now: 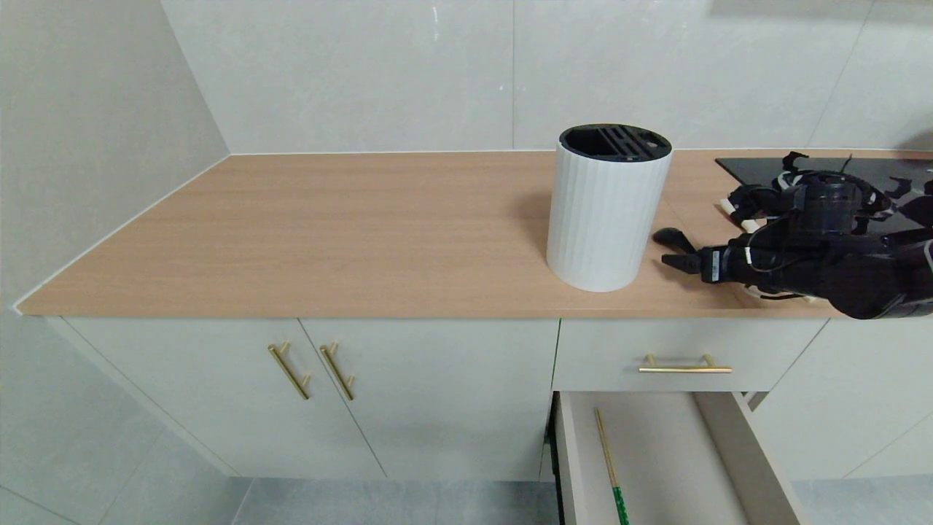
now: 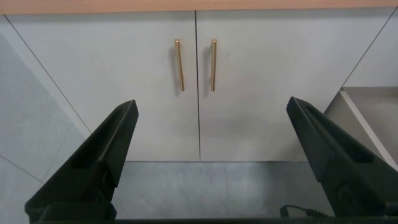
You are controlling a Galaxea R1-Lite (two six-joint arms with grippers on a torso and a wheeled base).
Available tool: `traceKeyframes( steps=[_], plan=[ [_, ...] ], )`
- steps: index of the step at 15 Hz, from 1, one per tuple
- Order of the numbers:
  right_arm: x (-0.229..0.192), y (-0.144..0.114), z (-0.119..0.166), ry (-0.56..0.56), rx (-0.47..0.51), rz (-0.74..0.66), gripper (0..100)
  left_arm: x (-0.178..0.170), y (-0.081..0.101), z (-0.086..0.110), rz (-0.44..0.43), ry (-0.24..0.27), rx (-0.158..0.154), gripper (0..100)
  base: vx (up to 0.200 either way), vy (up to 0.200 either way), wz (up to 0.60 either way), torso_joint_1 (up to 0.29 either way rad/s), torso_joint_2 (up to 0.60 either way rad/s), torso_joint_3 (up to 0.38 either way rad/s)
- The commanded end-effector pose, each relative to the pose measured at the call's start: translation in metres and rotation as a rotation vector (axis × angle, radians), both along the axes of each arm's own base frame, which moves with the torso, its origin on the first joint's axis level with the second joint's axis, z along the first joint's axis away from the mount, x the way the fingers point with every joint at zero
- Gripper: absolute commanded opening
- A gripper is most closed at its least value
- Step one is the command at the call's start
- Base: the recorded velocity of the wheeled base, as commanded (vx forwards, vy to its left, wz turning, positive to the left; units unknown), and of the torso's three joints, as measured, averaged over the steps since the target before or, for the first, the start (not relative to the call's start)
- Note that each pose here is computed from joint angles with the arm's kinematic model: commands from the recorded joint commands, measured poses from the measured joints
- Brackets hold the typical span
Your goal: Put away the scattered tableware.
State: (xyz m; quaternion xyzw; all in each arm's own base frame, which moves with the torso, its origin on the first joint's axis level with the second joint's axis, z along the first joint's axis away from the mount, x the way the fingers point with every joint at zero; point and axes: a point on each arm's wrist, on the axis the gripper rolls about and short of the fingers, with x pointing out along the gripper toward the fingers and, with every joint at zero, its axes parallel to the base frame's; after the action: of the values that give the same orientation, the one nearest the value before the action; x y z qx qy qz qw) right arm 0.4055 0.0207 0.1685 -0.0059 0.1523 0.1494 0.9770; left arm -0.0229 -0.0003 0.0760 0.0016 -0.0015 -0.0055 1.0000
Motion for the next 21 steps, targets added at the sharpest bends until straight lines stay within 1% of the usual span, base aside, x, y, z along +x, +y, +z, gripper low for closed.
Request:
traceKeyframes(
  steps=[1, 5, 6, 10, 14, 18, 19, 21],
  plan=[
    [0.001, 0.0, -0.004, 0.011, -0.002, 0.0, 100, 0.0, 0.0, 0.0, 0.0, 0.0, 0.0, 100, 0.0, 0.0, 0.0, 0.0, 0.0, 0.0],
    [0.003, 0.001, -0.01, 0.024, -0.008, -0.001, 100, 0.0, 0.0, 0.0, 0.0, 0.0, 0.0, 100, 0.0, 0.0, 0.0, 0.0, 0.0, 0.0],
    [0.003, 0.001, -0.01, 0.024, -0.008, -0.001, 0, 0.0, 0.0, 0.0, 0.0, 0.0, 0.0, 100, 0.0, 0.0, 0.0, 0.0, 0.0, 0.0],
    [0.005, 0.003, -0.016, 0.038, -0.014, 0.002, 0, 0.0, 0.0, 0.0, 0.0, 0.0, 0.0, 100, 0.0, 0.0, 0.0, 0.0, 0.0, 0.0],
    [0.005, 0.004, -0.015, 0.036, -0.014, 0.005, 0, 0.0, 0.0, 0.0, 0.0, 0.0, 0.0, 100, 0.0, 0.0, 0.0, 0.0, 0.0, 0.0],
    [-0.001, 0.003, 0.001, 0.004, -0.004, -0.028, 0, 0.0, 0.0, 0.0, 0.0, 0.0, 0.0, 100, 0.0, 0.0, 0.0, 0.0, 0.0, 0.0],
    [-0.006, 0.003, 0.007, -0.002, 0.016, -0.038, 0, 0.0, 0.0, 0.0, 0.0, 0.0, 0.0, 100, 0.0, 0.0, 0.0, 0.0, 0.0, 0.0],
    [-0.026, 0.01, 0.031, 0.004, 0.07, -0.035, 0, 0.0, 0.0, 0.0, 0.0, 0.0, 0.0, 100, 0.0, 0.0, 0.0, 0.0, 0.0, 0.0]
  ],
)
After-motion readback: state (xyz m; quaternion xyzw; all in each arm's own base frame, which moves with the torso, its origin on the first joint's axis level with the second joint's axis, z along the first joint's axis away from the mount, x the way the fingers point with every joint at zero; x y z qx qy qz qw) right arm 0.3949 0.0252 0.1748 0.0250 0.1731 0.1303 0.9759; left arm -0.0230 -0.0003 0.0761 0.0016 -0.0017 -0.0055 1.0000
